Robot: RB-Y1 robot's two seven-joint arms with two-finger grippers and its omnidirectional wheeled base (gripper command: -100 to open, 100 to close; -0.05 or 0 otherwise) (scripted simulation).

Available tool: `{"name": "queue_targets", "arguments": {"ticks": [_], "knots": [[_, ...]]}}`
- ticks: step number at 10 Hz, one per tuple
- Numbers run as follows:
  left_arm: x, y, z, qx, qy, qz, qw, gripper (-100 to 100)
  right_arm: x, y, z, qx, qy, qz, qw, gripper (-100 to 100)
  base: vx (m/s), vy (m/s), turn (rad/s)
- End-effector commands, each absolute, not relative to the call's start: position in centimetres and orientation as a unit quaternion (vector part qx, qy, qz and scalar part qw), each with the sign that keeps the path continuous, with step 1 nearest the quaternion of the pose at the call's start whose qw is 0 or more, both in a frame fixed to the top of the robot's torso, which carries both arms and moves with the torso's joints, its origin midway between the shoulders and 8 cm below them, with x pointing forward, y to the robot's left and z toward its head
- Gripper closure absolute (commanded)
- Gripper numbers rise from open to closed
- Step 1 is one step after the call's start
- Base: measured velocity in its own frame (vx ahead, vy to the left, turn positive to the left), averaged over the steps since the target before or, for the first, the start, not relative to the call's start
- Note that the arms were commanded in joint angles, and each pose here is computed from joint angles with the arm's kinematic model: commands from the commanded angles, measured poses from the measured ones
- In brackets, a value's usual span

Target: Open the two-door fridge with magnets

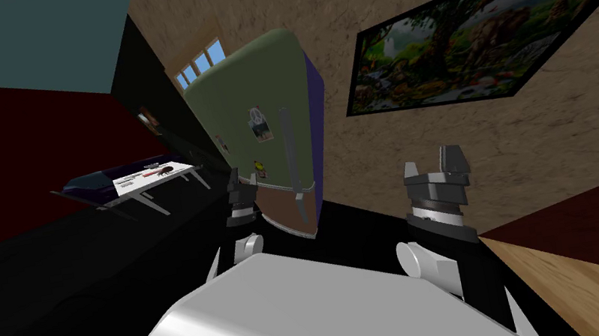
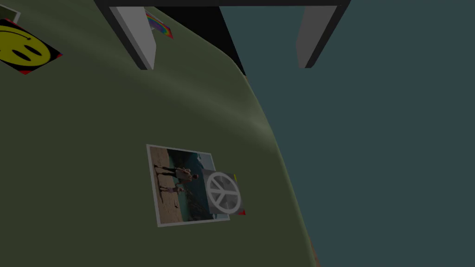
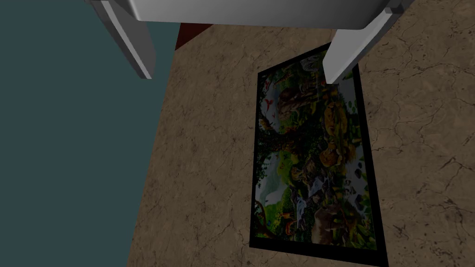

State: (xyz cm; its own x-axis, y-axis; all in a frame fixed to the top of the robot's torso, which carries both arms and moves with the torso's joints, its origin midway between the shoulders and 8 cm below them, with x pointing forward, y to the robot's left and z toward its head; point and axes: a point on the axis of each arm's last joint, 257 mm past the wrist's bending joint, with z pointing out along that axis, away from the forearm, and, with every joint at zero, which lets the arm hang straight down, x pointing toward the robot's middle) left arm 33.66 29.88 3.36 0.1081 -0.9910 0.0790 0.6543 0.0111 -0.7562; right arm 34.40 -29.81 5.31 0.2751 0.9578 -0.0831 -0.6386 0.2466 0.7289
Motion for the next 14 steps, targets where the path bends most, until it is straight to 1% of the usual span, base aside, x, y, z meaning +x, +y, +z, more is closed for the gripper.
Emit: {"name": "queue_targets", "arguments": {"ticks": [1, 9, 10, 14], "knots": [[33.7, 29.9, 3.4, -0.334, 0.252, -0.619, 0.665, 0, 34.4, -29.8, 5.3, 0.295, 0.270, 0.538, 0.742, 0, 0.000, 0.000, 0.000], [33.7, 29.9, 3.4, -0.334, 0.252, -0.619, 0.665, 0, 34.4, -29.8, 5.3, 0.295, 0.270, 0.538, 0.742, 0, 0.000, 0.000, 0.000], [33.9, 29.4, 3.1, -0.324, 0.266, -0.619, 0.664, -100, 34.4, -29.8, 5.3, 0.295, 0.270, 0.538, 0.742, 0, 0.008, -0.002, -0.012], [35.1, 28.2, 1.5, -0.299, 0.304, -0.617, 0.661, -100, 34.4, -29.8, 5.3, 0.295, 0.270, 0.538, 0.742, 0, 0.008, -0.005, -0.027]]}}
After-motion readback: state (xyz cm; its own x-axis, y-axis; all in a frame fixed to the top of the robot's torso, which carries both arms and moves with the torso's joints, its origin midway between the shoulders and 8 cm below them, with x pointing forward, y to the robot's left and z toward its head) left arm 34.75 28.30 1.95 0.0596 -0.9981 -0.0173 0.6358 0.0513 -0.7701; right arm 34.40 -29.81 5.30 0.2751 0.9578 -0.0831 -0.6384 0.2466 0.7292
